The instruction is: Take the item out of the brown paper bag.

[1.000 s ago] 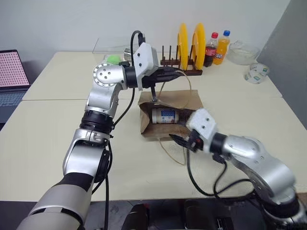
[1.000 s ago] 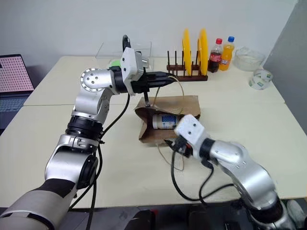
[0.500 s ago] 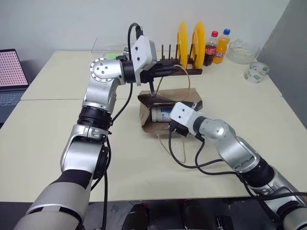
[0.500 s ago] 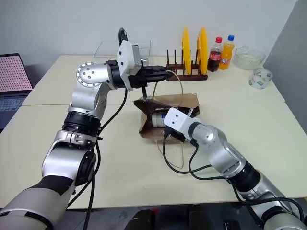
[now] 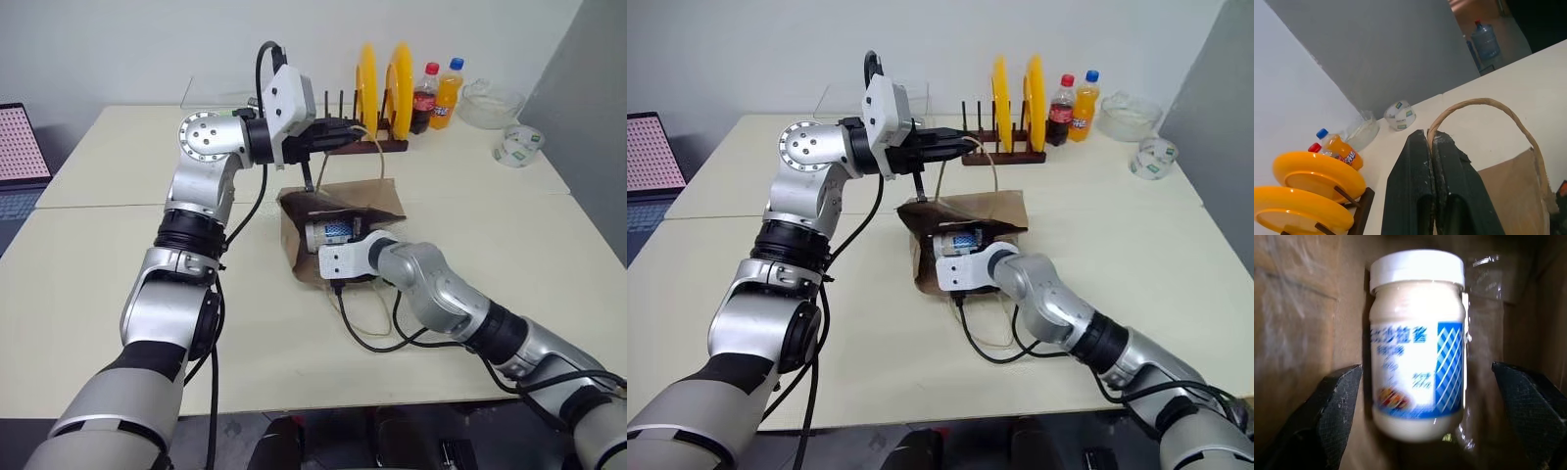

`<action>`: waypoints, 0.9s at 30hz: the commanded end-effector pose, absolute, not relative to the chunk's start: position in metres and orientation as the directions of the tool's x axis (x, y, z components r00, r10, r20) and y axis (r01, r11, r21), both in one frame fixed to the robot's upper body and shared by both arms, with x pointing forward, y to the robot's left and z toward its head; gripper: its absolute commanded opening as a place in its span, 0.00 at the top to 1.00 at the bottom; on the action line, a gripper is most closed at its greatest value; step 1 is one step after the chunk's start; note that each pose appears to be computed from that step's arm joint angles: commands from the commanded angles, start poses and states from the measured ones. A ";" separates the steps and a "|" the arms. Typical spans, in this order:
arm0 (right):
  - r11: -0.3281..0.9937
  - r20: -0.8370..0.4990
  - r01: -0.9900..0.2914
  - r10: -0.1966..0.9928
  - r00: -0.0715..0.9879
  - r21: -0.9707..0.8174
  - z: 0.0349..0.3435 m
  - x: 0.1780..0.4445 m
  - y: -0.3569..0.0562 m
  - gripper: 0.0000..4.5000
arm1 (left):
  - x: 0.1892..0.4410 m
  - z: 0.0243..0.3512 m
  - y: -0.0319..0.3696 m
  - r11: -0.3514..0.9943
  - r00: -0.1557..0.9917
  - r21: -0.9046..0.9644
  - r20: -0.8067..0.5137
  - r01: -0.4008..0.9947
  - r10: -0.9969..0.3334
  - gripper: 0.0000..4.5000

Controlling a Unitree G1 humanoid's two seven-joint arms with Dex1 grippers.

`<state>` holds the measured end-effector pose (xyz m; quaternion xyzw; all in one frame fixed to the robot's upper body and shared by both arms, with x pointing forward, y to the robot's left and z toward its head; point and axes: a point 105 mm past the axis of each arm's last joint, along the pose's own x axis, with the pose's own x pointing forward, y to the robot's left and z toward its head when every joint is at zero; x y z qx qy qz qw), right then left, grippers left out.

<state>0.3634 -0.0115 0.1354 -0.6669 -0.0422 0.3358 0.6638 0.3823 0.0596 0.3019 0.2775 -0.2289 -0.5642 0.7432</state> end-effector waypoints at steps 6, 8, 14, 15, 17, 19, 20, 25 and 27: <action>-0.182 -0.436 -0.398 0.440 0.785 -0.899 0.129 0.387 -0.024 0.01 | 0.378 0.325 0.061 0.231 0.255 0.719 0.078 0.655 -0.964 1.00; -0.158 -0.429 -0.403 0.447 0.785 -0.901 0.130 0.389 -0.025 0.05 | 0.379 0.323 0.062 0.228 0.263 0.728 0.068 0.647 -0.962 1.00; -0.106 -0.449 -0.454 0.462 0.765 -0.884 0.126 0.384 -0.023 0.33 | 0.382 0.322 0.065 0.230 0.281 0.742 0.058 0.630 -0.958 1.00; -0.101 -0.446 -0.455 0.466 0.764 -0.885 0.127 0.383 -0.023 0.33 | 0.383 0.321 0.065 0.232 0.286 0.744 0.057 0.627 -0.957 1.00; -0.090 -0.438 -0.453 0.478 0.762 -0.887 0.131 0.382 -0.022 0.33 | 0.384 0.320 0.066 0.235 0.294 0.748 0.055 0.621 -0.954 1.00; -0.081 -0.422 -0.444 0.495 0.759 -0.892 0.137 0.379 -0.022 0.33 | 0.386 0.320 0.066 0.237 0.303 0.752 0.052 0.615 -0.952 1.00; -0.079 -0.414 -0.439 0.512 0.753 -0.895 0.141 0.377 -0.021 0.33 | 0.387 0.319 0.067 0.241 0.311 0.754 0.052 0.611 -0.949 1.00; -0.064 -0.358 -0.405 0.604 0.712 -0.912 0.169 0.359 -0.012 0.33 | 0.395 0.318 0.072 0.265 0.363 0.766 0.045 0.585 -0.931 1.00; -0.059 -0.344 -0.399 0.630 0.696 -0.915 0.178 0.353 -0.010 0.33 | 0.397 0.317 0.072 0.267 0.373 0.771 0.041 0.578 -0.927 1.00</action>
